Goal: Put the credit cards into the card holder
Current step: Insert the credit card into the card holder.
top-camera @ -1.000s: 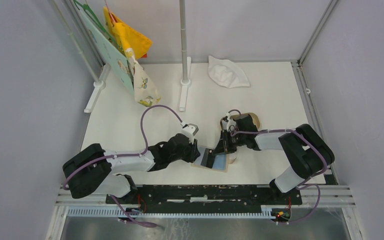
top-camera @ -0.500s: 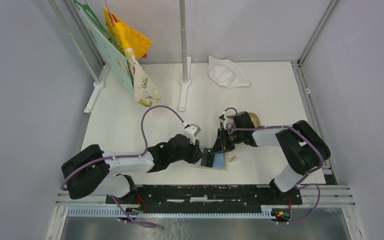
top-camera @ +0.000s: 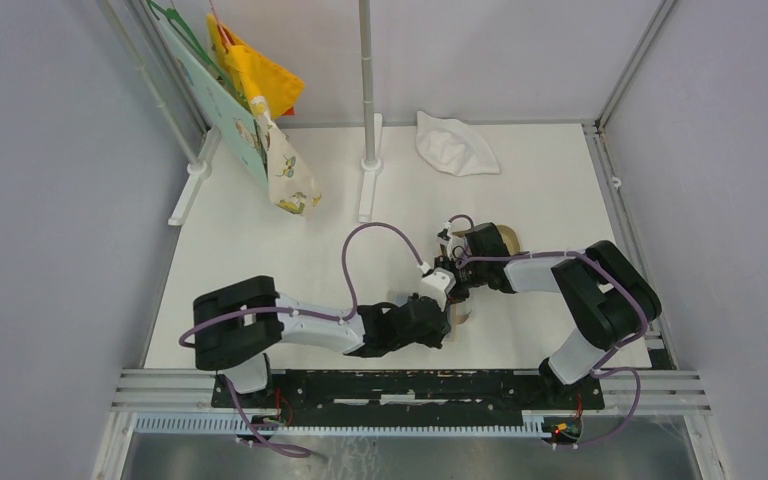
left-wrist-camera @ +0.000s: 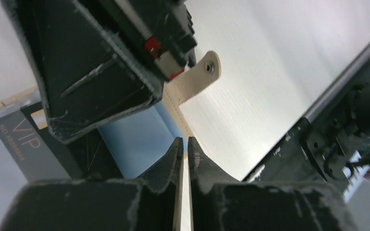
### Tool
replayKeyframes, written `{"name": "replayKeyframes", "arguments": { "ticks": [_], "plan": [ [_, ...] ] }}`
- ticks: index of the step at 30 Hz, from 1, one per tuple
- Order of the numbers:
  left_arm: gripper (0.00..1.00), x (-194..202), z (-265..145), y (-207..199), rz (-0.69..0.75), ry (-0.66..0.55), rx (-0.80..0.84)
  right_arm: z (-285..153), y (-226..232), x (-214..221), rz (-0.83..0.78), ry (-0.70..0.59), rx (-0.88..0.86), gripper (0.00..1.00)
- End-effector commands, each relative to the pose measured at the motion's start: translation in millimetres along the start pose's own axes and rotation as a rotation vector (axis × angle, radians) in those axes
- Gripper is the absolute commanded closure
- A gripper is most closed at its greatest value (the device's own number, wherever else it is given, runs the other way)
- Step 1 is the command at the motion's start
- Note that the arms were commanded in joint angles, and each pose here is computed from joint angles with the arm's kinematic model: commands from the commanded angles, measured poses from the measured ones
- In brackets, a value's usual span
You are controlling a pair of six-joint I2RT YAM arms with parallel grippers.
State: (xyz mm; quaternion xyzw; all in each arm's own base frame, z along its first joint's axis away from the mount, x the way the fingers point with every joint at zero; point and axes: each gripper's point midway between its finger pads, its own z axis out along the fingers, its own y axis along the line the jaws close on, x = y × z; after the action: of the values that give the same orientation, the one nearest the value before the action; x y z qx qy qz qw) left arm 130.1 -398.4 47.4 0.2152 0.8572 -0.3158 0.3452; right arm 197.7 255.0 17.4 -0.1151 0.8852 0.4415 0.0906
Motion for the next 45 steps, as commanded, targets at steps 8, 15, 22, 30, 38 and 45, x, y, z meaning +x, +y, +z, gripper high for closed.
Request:
{"name": "replayKeyframes", "arguments": {
  "ticks": [8, 15, 22, 30, 38, 45],
  "plan": [
    [0.93, -23.9, 12.0, 10.1, 0.001, -0.105, -0.275, 1.9, -39.7, 3.0, -0.009, -0.013, 0.164, 0.67],
    [0.91, -23.2, 8.9, 21.7, 0.009, -0.115, -0.326, 1.6, -41.1, 3.1, -0.008, -0.012, 0.167, 0.67],
    [0.8, -19.3, 6.5, 37.4, 0.026, -0.108, -0.41, 1.1, -41.5, 1.8, -0.009, -0.015, 0.167, 0.66],
    [0.65, -17.2, 5.4, 47.2, 0.026, -0.109, -0.467, -0.6, -40.6, -0.7, -0.009, -0.022, 0.159, 0.63],
    [0.54, -24.6, -1.0, 58.5, 0.029, -0.13, -0.515, -7.1, -40.8, -9.0, -0.026, -0.049, 0.16, 0.56],
    [0.5, -32.2, -4.9, 57.8, 0.033, -0.143, -0.504, -20.6, -40.1, -21.0, -0.073, -0.092, 0.167, 0.55]
  ]
}}
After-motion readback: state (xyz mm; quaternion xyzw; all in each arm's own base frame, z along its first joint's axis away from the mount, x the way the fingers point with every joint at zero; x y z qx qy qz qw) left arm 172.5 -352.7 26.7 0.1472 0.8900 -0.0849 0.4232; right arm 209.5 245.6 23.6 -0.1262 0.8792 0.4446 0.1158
